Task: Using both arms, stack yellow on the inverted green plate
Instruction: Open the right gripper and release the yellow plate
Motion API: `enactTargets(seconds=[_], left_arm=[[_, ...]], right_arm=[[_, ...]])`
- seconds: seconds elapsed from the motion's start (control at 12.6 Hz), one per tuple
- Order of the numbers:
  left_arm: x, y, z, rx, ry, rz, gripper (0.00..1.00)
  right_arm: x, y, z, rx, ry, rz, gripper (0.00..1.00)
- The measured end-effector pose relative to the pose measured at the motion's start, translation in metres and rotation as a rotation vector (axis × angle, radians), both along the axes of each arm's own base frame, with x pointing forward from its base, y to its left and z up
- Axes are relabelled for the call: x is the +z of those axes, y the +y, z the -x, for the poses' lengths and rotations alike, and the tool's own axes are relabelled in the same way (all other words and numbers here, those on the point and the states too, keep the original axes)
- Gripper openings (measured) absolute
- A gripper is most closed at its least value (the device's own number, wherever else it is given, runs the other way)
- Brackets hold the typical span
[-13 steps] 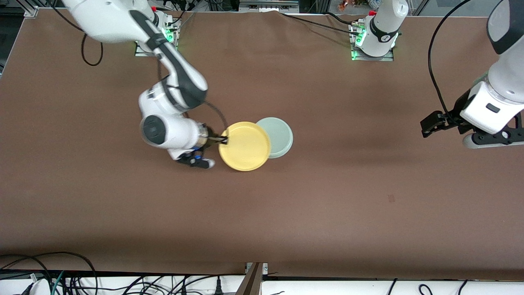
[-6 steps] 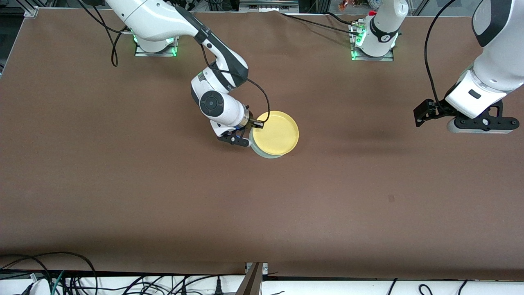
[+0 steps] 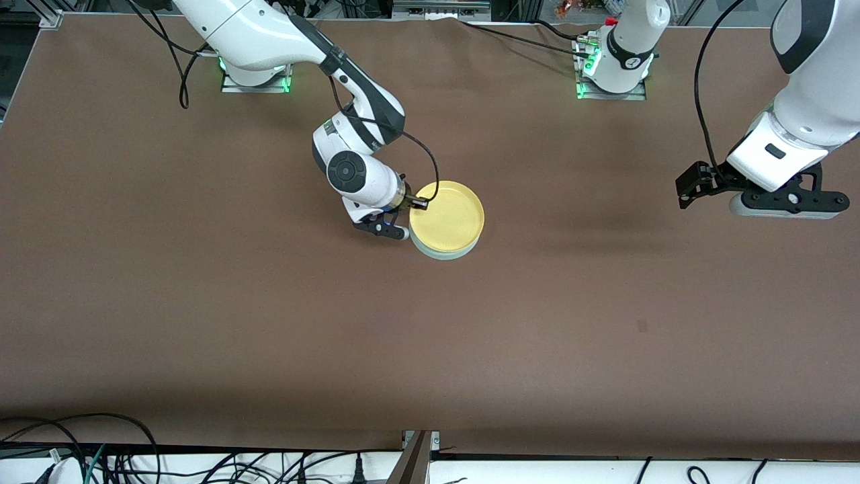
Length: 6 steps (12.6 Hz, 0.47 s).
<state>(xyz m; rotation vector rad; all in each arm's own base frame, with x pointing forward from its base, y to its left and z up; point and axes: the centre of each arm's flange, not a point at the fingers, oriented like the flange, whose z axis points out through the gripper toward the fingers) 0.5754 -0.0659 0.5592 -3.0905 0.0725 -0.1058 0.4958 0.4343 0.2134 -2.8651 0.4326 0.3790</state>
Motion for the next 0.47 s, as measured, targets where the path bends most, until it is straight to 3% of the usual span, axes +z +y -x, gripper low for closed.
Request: enactTargets(seconds=[0.16, 0.24, 0.47], left_arm=[[0.0003, -0.0001, -0.0002, -0.001, -0.002, 0.000, 1.00], [0.0002, -0.0001, -0.0004, -0.002, -0.003, 0.000, 1.00], [-0.0006, -0.0020, -0.0006, -0.009, -0.002, 0.000, 1.00]], right_arm=[[-0.0006, -0.0023, -0.0019, -0.004, -0.002, 0.002, 0.02], [-0.0007, -0.0032, -0.0028, -0.006, -0.003, 0.003, 0.08], [0.0021, -0.0041, -0.0060, -0.011, -0.012, 0.000, 0.42]])
